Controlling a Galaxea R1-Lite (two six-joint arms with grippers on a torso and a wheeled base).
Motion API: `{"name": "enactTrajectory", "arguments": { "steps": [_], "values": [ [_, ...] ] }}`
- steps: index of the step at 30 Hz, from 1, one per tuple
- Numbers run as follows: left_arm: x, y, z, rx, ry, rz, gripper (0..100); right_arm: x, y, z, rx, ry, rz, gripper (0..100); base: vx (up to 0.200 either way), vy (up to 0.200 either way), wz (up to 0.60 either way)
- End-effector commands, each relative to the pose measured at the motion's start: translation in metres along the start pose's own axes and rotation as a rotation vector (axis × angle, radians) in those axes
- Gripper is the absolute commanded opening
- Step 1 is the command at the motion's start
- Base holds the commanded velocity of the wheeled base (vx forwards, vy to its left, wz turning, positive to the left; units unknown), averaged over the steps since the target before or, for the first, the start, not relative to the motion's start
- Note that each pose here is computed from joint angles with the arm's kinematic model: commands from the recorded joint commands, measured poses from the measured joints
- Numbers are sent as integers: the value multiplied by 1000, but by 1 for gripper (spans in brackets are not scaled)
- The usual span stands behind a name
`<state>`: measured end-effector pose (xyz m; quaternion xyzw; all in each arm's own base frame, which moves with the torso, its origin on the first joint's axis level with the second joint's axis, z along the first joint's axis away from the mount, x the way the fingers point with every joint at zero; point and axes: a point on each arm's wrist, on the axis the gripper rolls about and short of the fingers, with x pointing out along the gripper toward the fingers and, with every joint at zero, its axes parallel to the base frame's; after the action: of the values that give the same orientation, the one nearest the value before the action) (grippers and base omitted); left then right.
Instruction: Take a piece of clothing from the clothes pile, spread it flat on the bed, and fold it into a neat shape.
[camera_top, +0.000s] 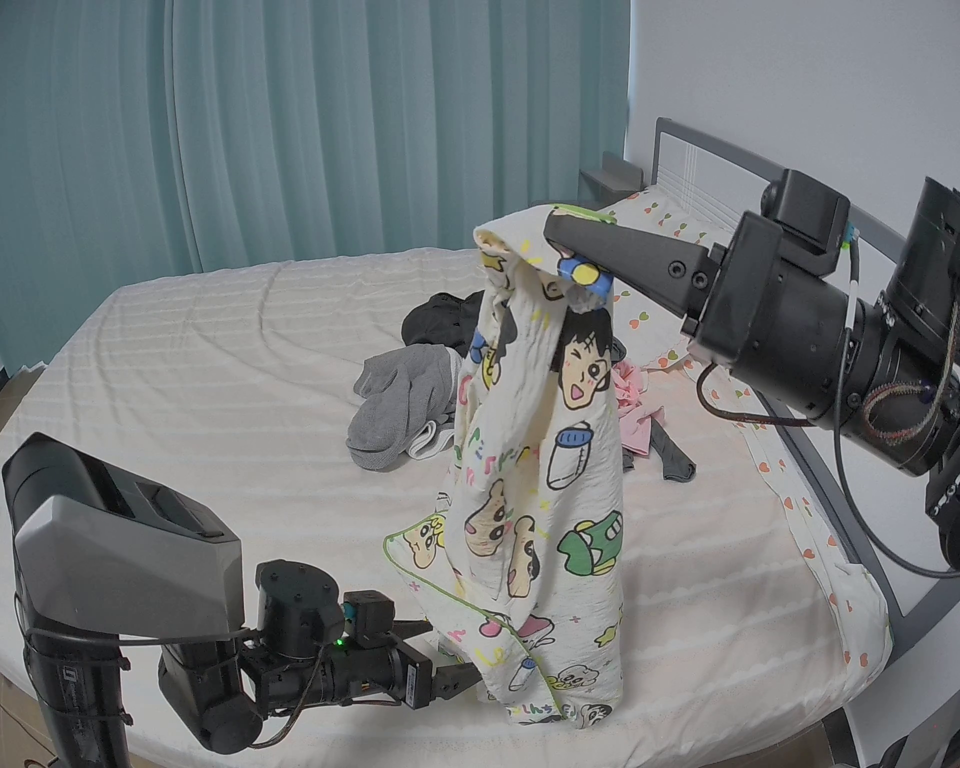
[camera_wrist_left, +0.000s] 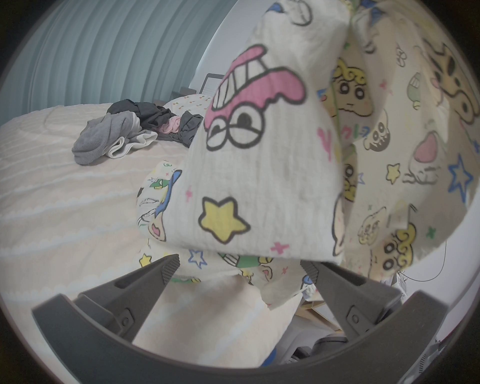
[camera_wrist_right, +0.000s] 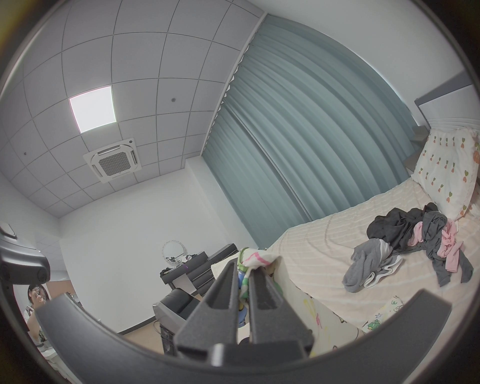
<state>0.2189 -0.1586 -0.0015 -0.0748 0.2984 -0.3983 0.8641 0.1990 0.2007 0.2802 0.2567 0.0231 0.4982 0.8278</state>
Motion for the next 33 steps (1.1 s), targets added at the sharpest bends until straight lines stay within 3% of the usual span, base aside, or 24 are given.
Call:
{"name": "enactTrajectory", "arguments": {
  "steps": [1,7,11,15,21,31,33],
  "values": [
    [-21,-6,-4,-3,1,-4,100,4,-13,-1,-2,0,-37,0,0,0,0],
    [-35,-7,-7,5,-1,15,100,6,-22,-3,-1,7,-60,0,0,0,0],
    [-43,8,-8,56,-3,82,100,5,-24,-4,7,10,-66,0,0,0,0],
    [-38,8,-1,61,-35,73,100,5,-25,-6,19,19,-68,0,0,0,0],
    [-15,-7,13,25,-104,5,100,6,-29,-11,54,30,-80,0,0,0,0],
    [43,-22,18,-48,-204,80,100,6,-29,-11,58,32,-79,0,0,0,0],
    [52,-21,21,-50,-244,131,100,6,-29,-11,58,33,-81,0,0,0,0]
  ]
}}
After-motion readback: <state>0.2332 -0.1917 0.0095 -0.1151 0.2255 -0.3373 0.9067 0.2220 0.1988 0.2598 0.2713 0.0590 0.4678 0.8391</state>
